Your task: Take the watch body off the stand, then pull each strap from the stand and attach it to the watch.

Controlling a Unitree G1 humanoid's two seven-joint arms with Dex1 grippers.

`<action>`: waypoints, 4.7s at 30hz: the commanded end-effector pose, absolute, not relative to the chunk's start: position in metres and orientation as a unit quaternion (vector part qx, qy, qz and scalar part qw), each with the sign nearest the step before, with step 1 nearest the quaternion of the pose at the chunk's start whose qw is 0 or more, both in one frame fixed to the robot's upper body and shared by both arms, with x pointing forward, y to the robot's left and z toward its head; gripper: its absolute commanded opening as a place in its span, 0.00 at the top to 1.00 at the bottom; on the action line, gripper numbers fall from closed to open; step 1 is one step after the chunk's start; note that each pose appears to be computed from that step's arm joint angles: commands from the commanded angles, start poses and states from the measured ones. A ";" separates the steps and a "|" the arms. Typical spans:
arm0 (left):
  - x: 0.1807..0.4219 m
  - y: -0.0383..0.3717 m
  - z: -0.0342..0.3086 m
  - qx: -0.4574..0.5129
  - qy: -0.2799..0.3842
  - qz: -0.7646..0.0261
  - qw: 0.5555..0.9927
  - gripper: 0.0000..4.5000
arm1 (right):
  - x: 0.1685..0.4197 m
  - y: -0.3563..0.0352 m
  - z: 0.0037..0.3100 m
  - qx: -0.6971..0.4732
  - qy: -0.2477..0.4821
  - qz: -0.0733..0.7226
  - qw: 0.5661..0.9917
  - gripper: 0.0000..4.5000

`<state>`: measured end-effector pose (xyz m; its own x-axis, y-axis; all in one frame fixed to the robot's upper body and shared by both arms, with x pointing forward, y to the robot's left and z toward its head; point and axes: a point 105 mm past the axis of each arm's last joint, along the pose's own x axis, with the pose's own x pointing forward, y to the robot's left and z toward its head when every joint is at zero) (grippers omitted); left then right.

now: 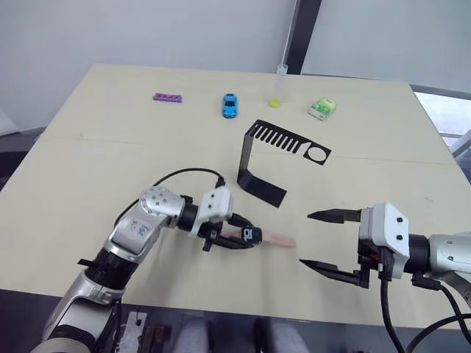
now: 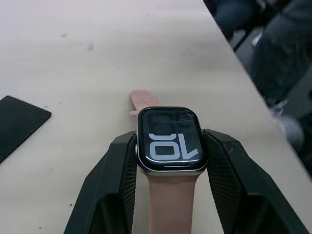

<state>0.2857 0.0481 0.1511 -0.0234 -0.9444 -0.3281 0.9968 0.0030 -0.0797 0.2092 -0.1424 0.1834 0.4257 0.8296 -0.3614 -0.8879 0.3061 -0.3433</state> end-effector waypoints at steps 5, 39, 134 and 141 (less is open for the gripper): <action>0.275 0.041 0.175 -0.143 0.306 -0.680 0.651 0.65 | 0.217 -0.131 0.188 -0.298 0.049 0.502 0.810 0.01; 0.290 0.024 0.178 -0.243 0.348 -0.634 0.646 0.65 | 0.262 -0.105 0.171 -0.295 0.091 0.440 0.843 0.51; 0.271 0.056 0.118 0.273 0.078 -0.707 0.648 0.65 | 0.199 -0.149 0.190 -0.206 0.075 0.551 0.805 0.01; 0.272 0.055 0.094 0.269 0.129 -0.686 0.664 0.65 | 0.198 -0.150 0.178 -0.215 0.092 0.550 0.802 0.01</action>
<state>0.2712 0.0558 0.0920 0.0098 -0.8442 -0.5359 0.9829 -0.0905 0.1605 0.1977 -0.1504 0.1735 0.3683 0.8438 -0.3903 -0.9284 0.3112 -0.2032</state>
